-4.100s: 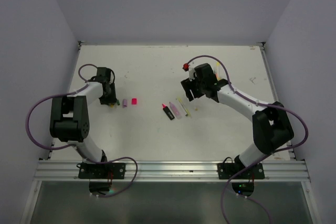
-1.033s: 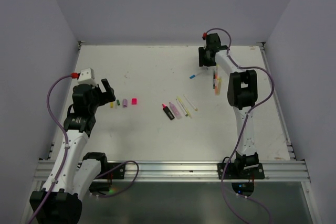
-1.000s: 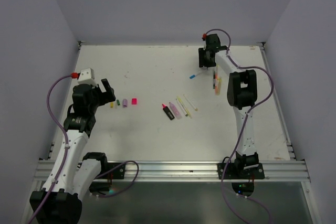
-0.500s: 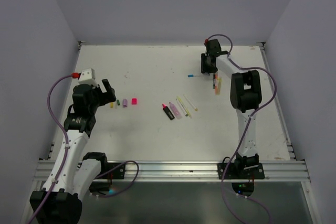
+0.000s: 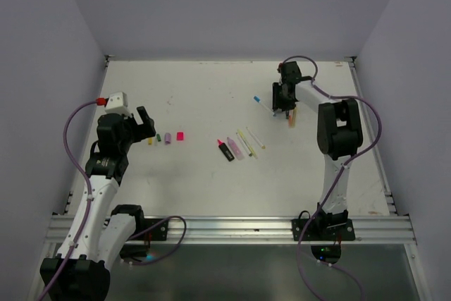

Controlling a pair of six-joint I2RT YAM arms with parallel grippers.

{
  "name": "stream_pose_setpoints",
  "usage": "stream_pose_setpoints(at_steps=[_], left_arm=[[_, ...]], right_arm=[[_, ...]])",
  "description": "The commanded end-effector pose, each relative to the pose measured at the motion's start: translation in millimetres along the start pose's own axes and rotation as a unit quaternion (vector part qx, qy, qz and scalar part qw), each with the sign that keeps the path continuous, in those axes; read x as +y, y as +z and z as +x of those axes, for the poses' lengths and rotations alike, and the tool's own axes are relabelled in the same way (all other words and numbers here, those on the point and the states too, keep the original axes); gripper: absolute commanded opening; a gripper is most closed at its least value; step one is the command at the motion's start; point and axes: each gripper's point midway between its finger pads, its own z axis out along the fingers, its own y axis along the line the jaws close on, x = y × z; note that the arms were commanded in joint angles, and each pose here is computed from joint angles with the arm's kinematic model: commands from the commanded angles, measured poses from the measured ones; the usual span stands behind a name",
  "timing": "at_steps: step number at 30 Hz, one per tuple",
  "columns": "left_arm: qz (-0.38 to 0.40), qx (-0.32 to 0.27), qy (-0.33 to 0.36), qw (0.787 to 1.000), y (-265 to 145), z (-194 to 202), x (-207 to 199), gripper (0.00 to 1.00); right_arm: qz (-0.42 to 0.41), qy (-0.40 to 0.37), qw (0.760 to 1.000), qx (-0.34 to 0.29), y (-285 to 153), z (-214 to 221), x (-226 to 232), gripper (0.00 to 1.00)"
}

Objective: Open the pen caps

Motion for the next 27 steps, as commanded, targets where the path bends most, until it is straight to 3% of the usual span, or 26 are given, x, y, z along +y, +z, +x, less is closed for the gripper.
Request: stream_pose_setpoints(at_steps=[1, 9, 27], left_arm=[[0.020, -0.029, 0.008, 0.999, -1, -14, -8, 0.93], [0.017, -0.027, 0.008, 0.999, 0, -12, -7, 0.94], [0.019, -0.028, 0.009, 0.999, 1, -14, -8, 0.94]], right_arm=[[-0.021, -0.017, 0.999, -0.035, -32, -23, 8, 0.43], [-0.074, -0.068, 0.994, -0.032, -33, -31, 29, 0.54], [-0.054, -0.159, 0.986, 0.012, 4, -14, 51, 0.54]])
